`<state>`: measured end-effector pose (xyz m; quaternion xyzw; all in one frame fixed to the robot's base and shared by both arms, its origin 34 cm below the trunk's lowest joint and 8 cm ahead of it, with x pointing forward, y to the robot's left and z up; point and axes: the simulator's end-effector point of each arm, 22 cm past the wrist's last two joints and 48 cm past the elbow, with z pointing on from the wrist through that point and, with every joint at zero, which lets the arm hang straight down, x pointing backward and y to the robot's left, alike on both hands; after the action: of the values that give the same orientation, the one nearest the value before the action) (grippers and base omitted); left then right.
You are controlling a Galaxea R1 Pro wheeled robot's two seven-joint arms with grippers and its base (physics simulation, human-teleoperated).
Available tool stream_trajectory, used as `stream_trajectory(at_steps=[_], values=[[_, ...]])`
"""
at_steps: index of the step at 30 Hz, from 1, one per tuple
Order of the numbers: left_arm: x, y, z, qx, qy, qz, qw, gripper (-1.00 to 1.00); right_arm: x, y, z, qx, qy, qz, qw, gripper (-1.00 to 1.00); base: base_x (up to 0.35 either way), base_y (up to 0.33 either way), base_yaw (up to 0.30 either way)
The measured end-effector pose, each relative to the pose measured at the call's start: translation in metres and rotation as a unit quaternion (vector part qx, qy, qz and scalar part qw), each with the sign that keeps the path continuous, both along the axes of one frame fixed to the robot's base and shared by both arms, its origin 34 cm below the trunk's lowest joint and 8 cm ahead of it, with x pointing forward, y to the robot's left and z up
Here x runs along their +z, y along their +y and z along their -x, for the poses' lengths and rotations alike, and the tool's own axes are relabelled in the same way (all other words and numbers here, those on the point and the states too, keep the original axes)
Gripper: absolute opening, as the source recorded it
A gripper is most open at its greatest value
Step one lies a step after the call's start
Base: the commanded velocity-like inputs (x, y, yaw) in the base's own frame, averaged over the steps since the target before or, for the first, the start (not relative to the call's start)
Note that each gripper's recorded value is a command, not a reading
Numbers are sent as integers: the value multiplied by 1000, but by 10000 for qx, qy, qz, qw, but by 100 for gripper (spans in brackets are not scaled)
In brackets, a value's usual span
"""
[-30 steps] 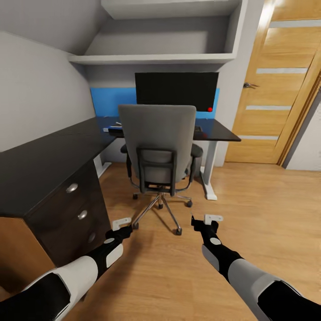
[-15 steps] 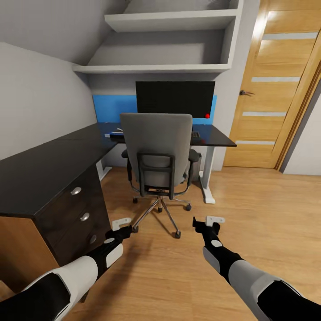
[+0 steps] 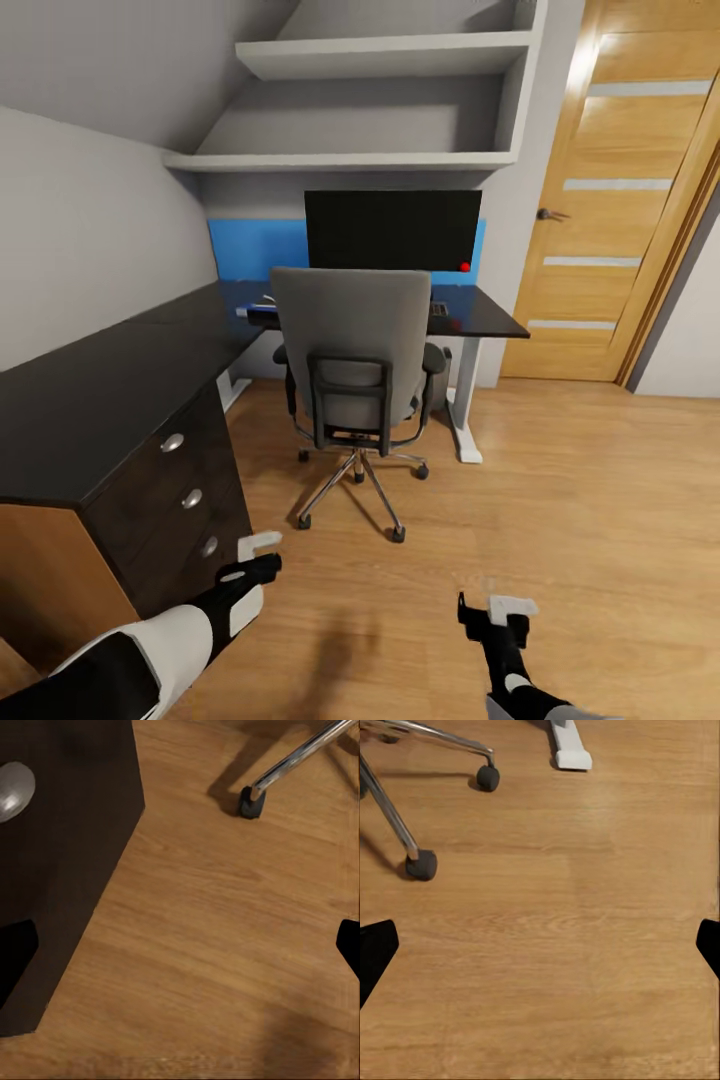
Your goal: In the bedroom, organize the workspace by keeping the computer under the desk, ensuring the monitor is on the desk, placing the keyboard on the desk next to the monitor, placing the mouse on the desk next to the keyboard, moving the folder from the swivel chair onto the desk next to the mouse, stacking the notebook on top of the folder with the pen on top of the notebook, and positioning the swivel chair next to the desk.
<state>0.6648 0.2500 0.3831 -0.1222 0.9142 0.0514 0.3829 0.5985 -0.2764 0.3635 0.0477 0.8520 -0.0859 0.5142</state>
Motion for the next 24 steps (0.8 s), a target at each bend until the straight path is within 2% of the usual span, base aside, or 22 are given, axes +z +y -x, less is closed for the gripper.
stream_trajectory(at_steps=[1, 3, 4, 7, 11, 12, 15, 19, 24], values=[[-14, 2, 18, 25, 109, -10, 9999, 100, -10, 1, 17, 46, 130, 31, 9999, 100, 0, 0, 0], [-18, 3, 29, 28, 151, -24, 9999, 100, -12, 1, 26, 78, 209, 49, 9997, 100, 0, 0, 0], [-31, 5, 48, 74, 214, -30, 9997, 100, -19, 2, 37, 84, 311, 52, 9995, 100, 0, 0, 0], [-48, 8, 82, 110, 347, -67, 9993, 100, -20, 2, 48, 87, 416, 68, 9991, 100, 0, 0, 0], [-76, 31, 145, 221, 681, -200, 9972, 100, -32, 1, 81, 82, 698, 66, 9975, 100, 0, 0, 0], [-78, 34, 152, 220, 731, -223, 9968, 100, -33, 2, 86, 90, 746, 65, 9972, 100, 0, 0, 0], [-94, 45, 200, 261, 1057, -285, 9936, 100, -46, 2, 121, 90, 1018, 55, 9947, 100, 0, 0, 0], [-95, 56, 224, 284, 1180, -361, 9920, 100, -48, 2, 144, 97, 1194, 58, 9928, 100, 0, 0, 0], [-79, 71, 219, 356, 917, -477, 9940, 100, -40, 2, 148, 101, 1243, 59, 9922, 100, 0, 0, 0]])
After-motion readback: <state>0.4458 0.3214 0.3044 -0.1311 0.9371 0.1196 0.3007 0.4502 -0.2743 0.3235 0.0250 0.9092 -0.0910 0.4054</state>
